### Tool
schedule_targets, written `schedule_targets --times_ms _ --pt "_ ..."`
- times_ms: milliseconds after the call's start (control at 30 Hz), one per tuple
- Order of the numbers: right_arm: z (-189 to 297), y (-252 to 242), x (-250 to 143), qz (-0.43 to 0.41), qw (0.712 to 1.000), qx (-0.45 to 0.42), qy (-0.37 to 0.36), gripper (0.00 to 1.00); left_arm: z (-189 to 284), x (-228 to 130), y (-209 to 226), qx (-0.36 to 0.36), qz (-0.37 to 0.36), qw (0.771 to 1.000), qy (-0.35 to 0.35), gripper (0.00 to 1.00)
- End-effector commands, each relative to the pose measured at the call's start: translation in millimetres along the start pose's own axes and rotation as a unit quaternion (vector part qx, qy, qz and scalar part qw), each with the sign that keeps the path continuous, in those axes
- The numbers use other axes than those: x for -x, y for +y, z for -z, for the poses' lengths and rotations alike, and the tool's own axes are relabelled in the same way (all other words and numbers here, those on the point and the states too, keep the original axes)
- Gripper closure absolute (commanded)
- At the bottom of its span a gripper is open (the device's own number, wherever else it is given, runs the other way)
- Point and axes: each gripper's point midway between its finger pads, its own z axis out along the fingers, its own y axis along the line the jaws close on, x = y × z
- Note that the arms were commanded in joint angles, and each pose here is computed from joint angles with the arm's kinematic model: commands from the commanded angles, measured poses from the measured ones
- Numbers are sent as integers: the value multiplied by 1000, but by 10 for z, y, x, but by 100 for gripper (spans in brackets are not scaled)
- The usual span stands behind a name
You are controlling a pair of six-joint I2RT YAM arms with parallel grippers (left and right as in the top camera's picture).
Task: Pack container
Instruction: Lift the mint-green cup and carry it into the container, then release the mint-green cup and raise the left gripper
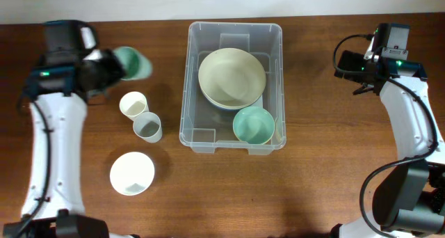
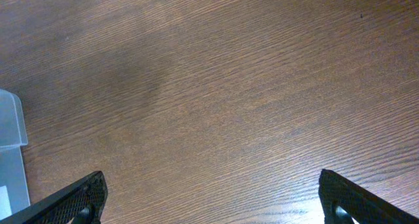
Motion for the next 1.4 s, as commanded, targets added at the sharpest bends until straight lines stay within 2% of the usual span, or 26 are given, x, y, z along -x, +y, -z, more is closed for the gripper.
schedule_targets --times_ms 0,167,500,767,1067,1267,1300,1367 --pt "118 -22 104 -7 1000 -2 -19 1 44 -223 -438 -39 -66 997 21 99" --pt "118 -22 104 -7 1000 -2 -19 1 4 -585 -828 -41 -127 990 48 99" --pt "118 -22 104 -7 1000 -2 -19 1 -69 -1316 -1218 -32 -221 970 100 99" --pt "118 -22 104 -7 1000 -2 -19 1 -335 -1651 -1148 1 -252 959 130 99" --pt "118 -22 104 -7 1000 -2 -19 1 -845 -1860 -1053 25 -254 953 166 99" --pt "118 -22 104 -7 1000 -2 -19 1 -1023 -1965 -986 39 -255 948 188 99" --pt "118 -22 104 -7 1000 -2 -19 1 -1025 -1966 -985 39 -255 948 188 98" --pt "118 -22 104 -7 1000 -2 -19 1 -1015 -1956 -994 38 -255 948 187 88"
